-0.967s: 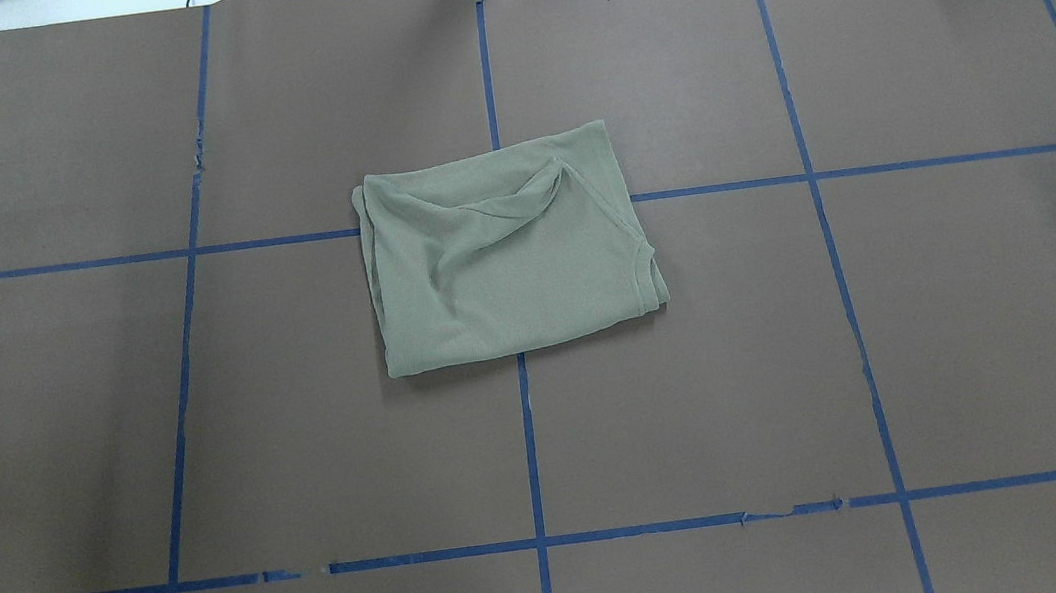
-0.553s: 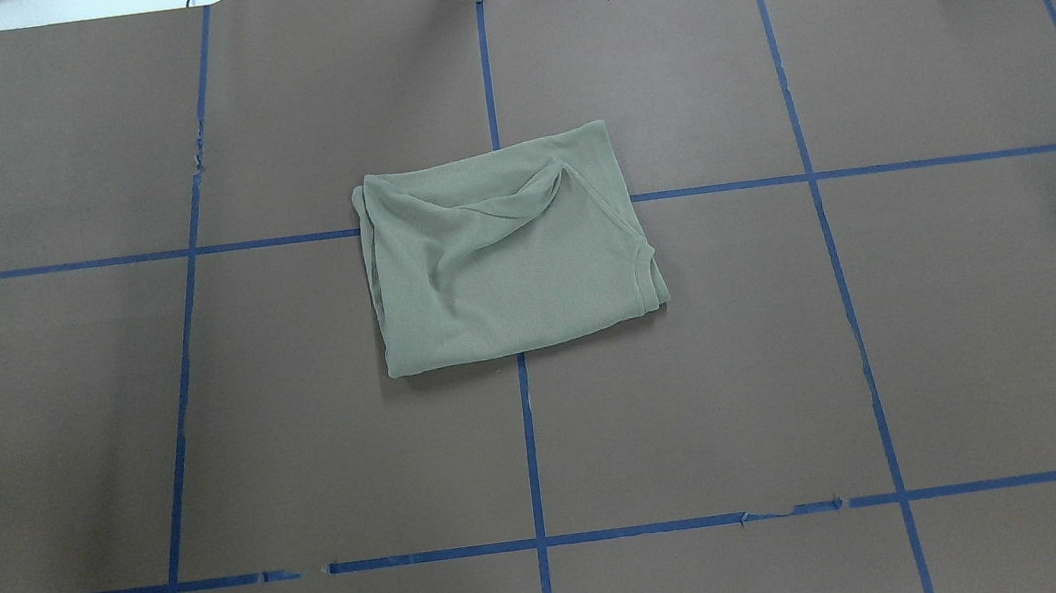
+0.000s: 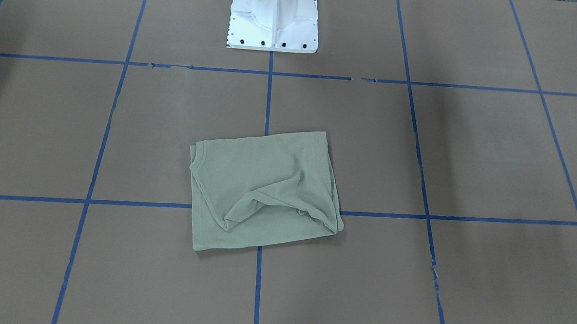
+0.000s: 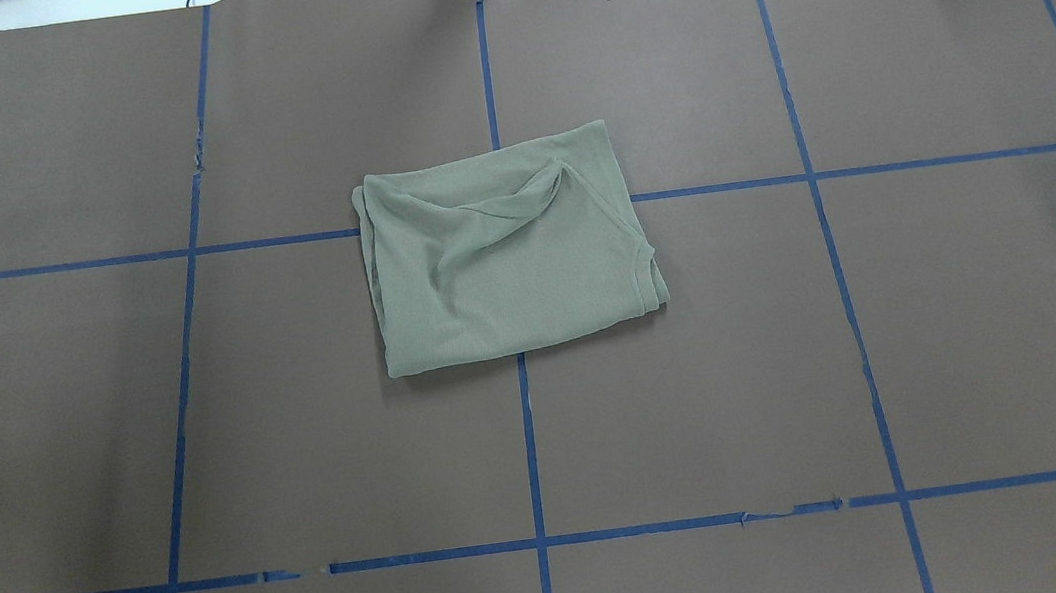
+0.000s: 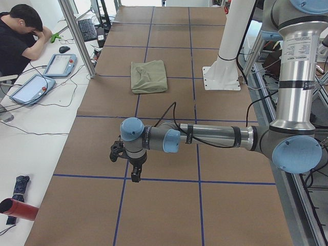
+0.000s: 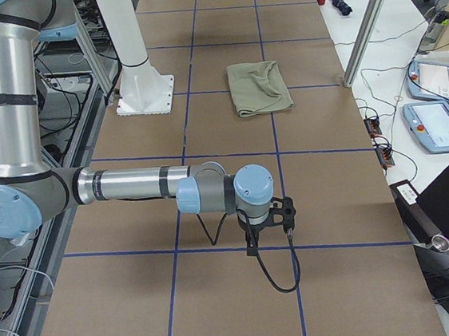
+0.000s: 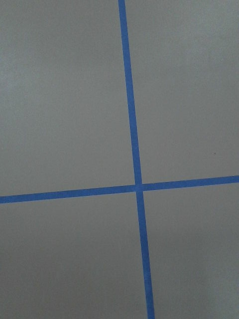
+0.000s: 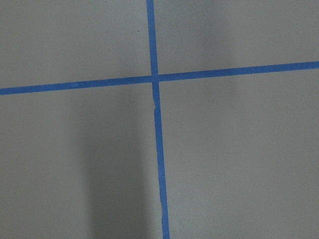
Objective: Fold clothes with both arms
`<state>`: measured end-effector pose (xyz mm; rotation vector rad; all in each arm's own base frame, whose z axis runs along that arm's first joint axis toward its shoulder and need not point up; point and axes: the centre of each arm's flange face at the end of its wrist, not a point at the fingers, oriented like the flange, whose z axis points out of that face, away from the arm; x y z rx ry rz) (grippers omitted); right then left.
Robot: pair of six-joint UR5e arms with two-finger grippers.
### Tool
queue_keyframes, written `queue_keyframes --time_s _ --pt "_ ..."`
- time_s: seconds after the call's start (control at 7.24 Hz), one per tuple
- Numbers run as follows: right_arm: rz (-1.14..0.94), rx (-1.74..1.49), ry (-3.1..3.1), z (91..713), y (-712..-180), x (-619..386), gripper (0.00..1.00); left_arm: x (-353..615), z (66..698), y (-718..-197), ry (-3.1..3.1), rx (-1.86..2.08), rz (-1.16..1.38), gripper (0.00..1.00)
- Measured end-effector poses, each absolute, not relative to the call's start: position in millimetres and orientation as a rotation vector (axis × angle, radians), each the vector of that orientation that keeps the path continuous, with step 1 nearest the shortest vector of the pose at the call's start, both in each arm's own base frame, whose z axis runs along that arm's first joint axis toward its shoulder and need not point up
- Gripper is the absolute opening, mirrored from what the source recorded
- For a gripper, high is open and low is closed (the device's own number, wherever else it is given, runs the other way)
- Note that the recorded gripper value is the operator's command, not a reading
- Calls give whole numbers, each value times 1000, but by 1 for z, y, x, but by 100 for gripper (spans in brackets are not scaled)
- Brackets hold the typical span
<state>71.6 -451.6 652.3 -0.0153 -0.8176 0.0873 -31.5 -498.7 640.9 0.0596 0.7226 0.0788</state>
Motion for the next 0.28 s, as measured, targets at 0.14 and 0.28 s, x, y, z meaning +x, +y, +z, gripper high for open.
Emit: queue_keyframes --time_s 0.14,0.28 --pt "87 -15 -818 652 -452 72 100 -32 641 -499 723 60 79 100" --pt "86 -14 -818 652 -452 72 100 -32 641 -499 723 60 79 100"
